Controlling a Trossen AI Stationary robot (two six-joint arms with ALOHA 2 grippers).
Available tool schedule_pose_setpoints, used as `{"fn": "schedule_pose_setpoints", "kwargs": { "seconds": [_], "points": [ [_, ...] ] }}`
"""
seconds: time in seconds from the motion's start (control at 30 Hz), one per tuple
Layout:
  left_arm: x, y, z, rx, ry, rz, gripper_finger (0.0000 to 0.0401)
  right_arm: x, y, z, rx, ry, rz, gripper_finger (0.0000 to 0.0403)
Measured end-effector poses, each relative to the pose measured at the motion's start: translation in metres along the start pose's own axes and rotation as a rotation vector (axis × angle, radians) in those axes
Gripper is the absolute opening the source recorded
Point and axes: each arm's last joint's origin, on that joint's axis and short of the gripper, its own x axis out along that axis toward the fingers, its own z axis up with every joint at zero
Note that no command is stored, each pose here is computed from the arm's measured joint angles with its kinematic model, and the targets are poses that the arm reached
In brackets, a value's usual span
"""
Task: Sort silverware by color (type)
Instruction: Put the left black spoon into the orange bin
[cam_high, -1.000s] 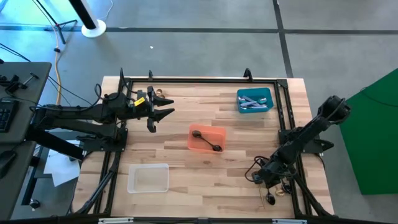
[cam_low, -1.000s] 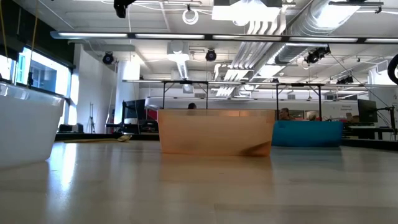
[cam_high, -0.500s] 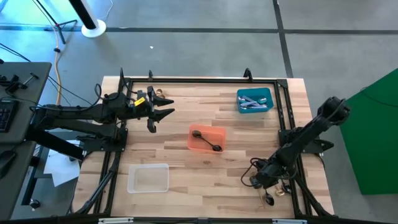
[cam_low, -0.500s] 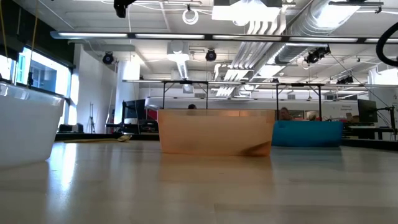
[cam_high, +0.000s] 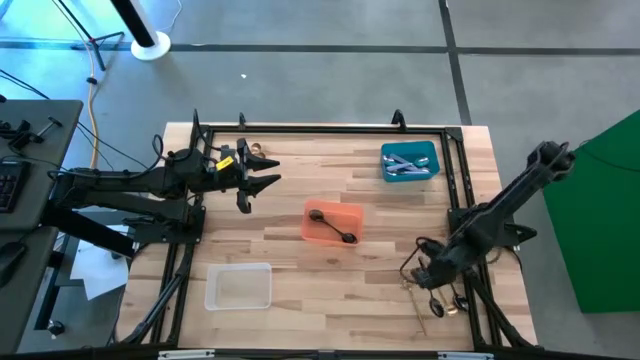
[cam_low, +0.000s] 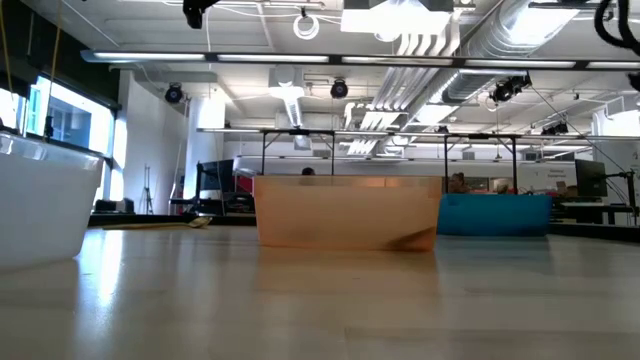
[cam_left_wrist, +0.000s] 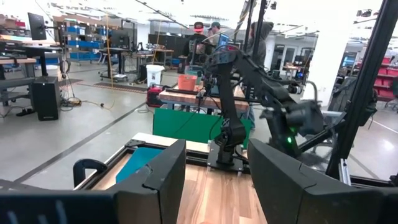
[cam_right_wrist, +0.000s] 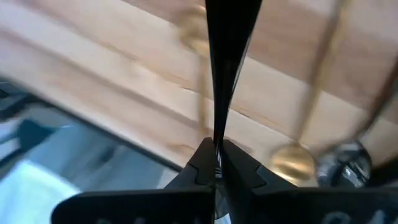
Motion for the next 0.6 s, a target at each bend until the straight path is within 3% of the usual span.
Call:
{"fn": "schedule_pose_setpoints", "kwargs": {
  "seconds": [0.17, 0.33, 0.6],
  "points": [
    [0.000, 0.000, 0.000, 0.000, 0.000, 0.000, 0.0161, -0.026, 0.007, 0.012, -0.151, -0.149, 0.214, 0.0000],
    [0.000, 0.000, 0.000, -0.028, -0.001, 0.001, 0.0161, -0.037, 0.027, 0.039, -0.333, -0.309, 0.342, 0.0000],
    [0.000, 0.000, 0.002, -0.076, -0.022, -0.001, 0.0161, -0.072, 0.069, 0.104, -0.687, -0.838, 0.540, 0.0000]
  ]
}}
